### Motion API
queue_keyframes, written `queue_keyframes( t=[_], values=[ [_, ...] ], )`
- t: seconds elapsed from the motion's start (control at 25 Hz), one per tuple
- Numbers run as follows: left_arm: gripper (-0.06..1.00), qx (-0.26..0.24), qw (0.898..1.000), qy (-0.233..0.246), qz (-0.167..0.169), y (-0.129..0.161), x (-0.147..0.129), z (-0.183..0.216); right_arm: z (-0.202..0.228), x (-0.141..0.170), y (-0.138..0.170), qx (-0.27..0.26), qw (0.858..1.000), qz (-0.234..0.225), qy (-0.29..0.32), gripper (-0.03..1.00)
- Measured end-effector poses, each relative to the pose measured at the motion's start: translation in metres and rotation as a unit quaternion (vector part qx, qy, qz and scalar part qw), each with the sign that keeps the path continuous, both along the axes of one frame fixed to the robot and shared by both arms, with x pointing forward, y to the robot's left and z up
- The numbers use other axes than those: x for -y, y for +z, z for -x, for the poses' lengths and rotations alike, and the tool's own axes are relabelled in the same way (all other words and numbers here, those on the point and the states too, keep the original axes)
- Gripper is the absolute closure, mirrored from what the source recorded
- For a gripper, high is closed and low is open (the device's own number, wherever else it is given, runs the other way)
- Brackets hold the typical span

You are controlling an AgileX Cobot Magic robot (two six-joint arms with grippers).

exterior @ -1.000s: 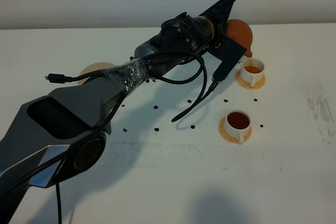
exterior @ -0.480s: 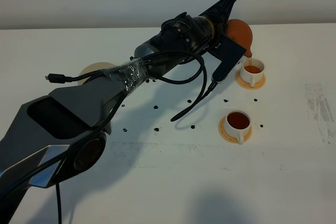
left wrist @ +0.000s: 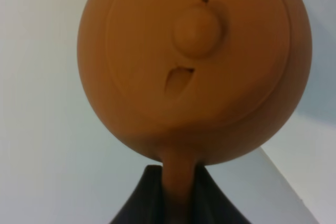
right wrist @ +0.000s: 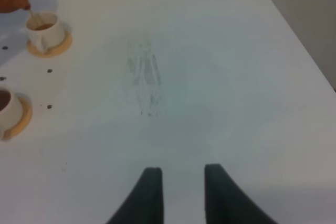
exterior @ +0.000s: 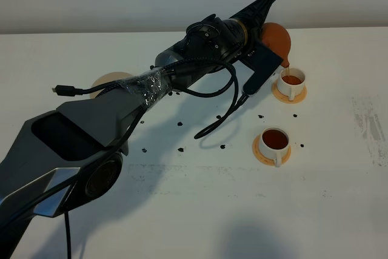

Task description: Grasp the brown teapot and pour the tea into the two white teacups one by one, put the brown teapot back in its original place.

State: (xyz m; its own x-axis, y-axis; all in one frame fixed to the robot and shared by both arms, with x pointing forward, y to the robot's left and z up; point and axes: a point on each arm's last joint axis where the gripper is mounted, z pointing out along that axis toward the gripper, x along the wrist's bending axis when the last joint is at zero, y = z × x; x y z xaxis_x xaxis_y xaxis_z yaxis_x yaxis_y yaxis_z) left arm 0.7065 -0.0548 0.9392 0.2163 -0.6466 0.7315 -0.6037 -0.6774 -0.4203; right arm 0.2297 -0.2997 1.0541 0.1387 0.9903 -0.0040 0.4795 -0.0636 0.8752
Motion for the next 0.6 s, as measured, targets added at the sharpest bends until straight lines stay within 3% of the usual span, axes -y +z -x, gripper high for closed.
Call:
queue_keyframes(
  t=[0.6],
  values=[
    [0.86,0.013,1.0,-0.017,-0.015,0.0009,0.0018,0.0005,0.0,0.0,0.0,0.0,1.0,0.0,0.0,0.75]
  ],
)
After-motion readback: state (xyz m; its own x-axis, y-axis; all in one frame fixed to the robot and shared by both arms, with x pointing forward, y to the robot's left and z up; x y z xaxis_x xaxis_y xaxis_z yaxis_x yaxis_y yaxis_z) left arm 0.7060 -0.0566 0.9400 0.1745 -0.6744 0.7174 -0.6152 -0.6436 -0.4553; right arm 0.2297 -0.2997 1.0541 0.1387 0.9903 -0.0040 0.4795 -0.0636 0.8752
